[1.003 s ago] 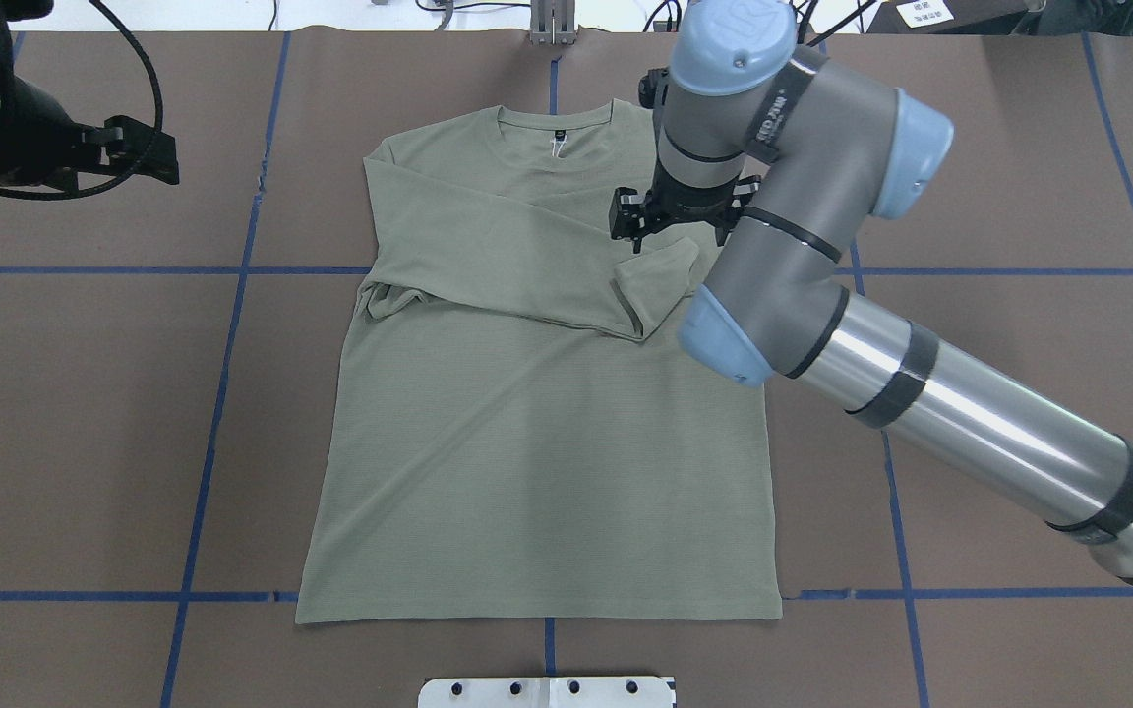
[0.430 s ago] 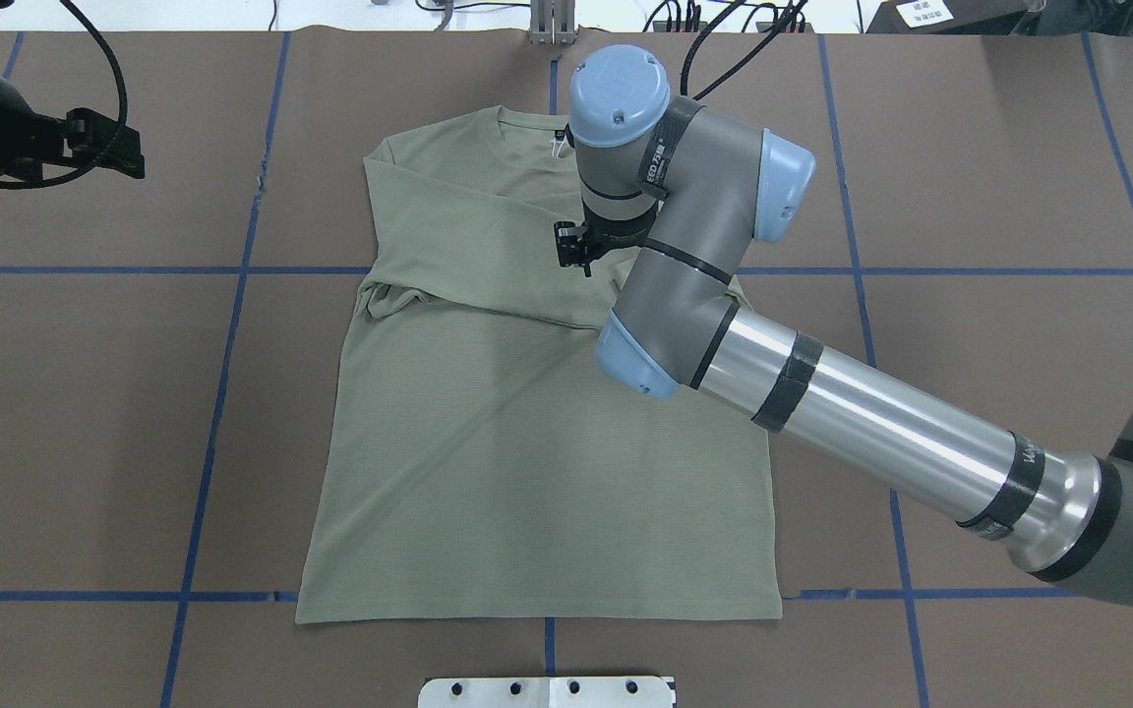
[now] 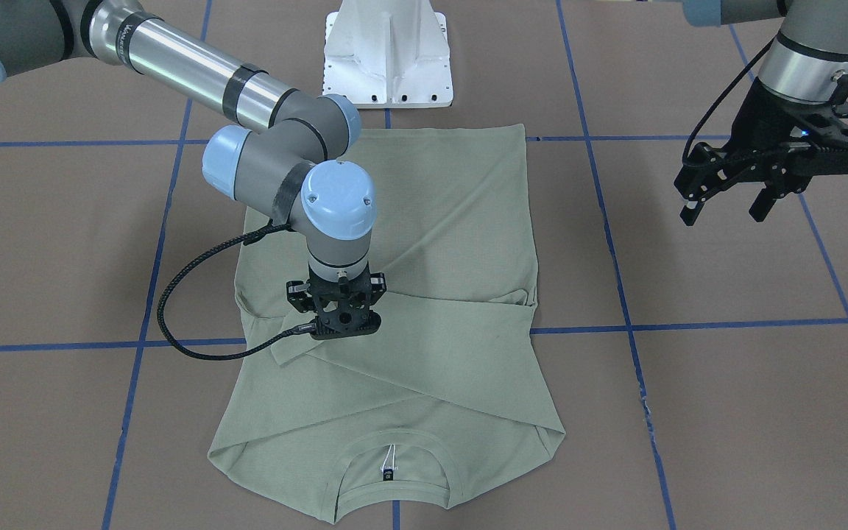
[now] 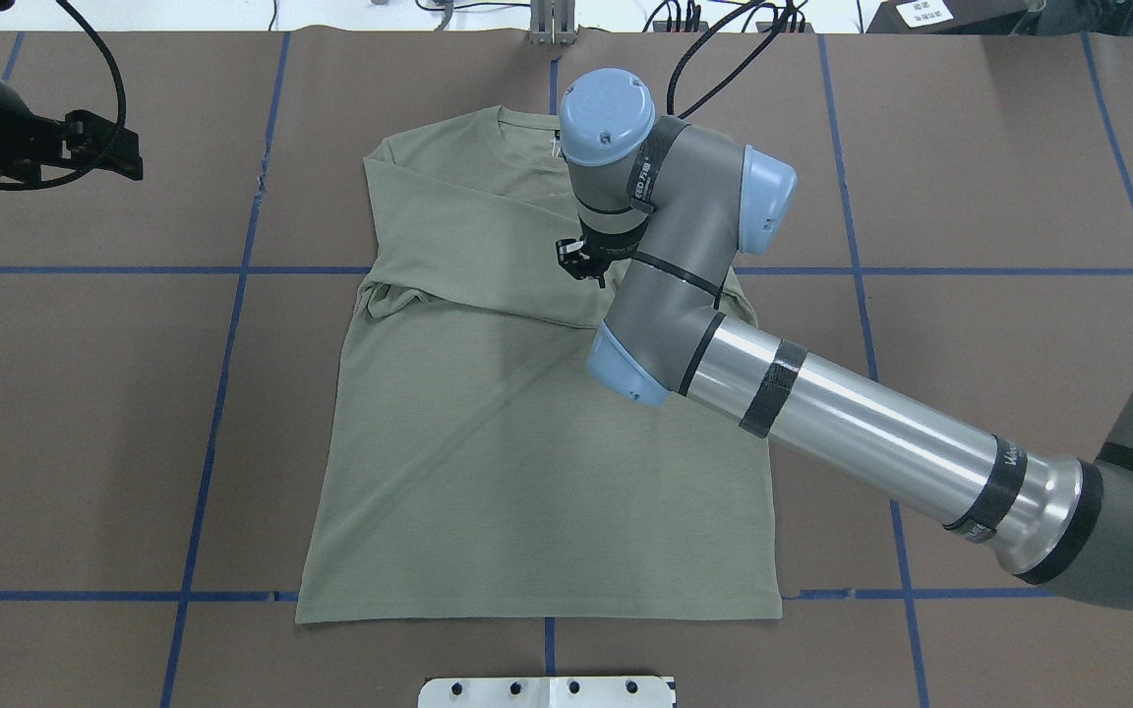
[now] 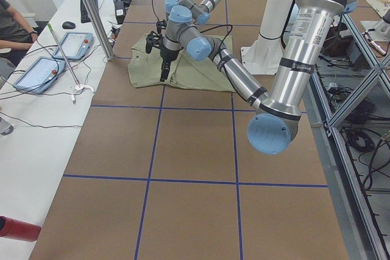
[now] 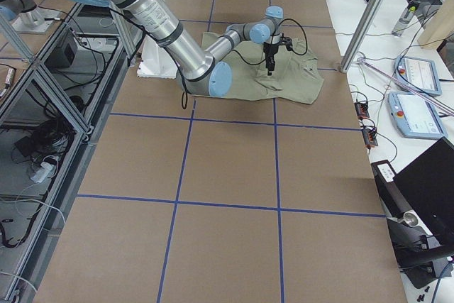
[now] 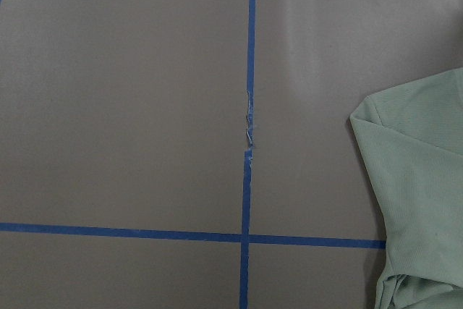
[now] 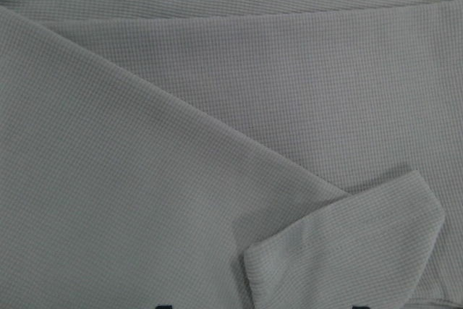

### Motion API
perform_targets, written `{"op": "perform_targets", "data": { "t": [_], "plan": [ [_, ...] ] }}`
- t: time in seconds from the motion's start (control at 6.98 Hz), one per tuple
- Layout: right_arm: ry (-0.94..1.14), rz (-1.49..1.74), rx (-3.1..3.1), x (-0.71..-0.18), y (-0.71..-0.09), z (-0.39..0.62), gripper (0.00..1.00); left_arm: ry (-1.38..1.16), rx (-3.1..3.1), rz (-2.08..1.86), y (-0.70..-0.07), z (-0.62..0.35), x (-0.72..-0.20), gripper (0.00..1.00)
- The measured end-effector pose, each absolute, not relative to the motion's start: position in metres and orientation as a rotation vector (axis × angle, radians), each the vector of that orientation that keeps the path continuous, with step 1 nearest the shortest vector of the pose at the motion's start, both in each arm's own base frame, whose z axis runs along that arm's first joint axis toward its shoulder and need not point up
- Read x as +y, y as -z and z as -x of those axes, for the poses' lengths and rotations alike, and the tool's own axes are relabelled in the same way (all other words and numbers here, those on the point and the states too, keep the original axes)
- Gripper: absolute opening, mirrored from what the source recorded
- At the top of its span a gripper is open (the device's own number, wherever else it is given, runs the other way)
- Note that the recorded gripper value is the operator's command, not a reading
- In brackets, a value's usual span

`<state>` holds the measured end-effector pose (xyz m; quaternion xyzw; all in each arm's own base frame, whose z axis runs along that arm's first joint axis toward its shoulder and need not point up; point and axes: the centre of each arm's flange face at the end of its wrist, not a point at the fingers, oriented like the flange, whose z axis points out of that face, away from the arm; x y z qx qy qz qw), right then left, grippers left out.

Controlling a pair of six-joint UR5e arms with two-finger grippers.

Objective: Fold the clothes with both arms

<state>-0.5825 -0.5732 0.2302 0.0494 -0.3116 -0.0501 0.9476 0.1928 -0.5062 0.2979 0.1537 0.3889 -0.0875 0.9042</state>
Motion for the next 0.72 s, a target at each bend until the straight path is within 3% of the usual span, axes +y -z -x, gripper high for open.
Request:
{"op": "perform_targets", "data": {
  "t": [0.72],
  "plan": [
    [0.126,-0.158,-0.620,-0.587,-0.236,0.597,0.40,0.184,0.801,-0.313,-0.301,-0.193,-0.506,1.00]
  ]
}}
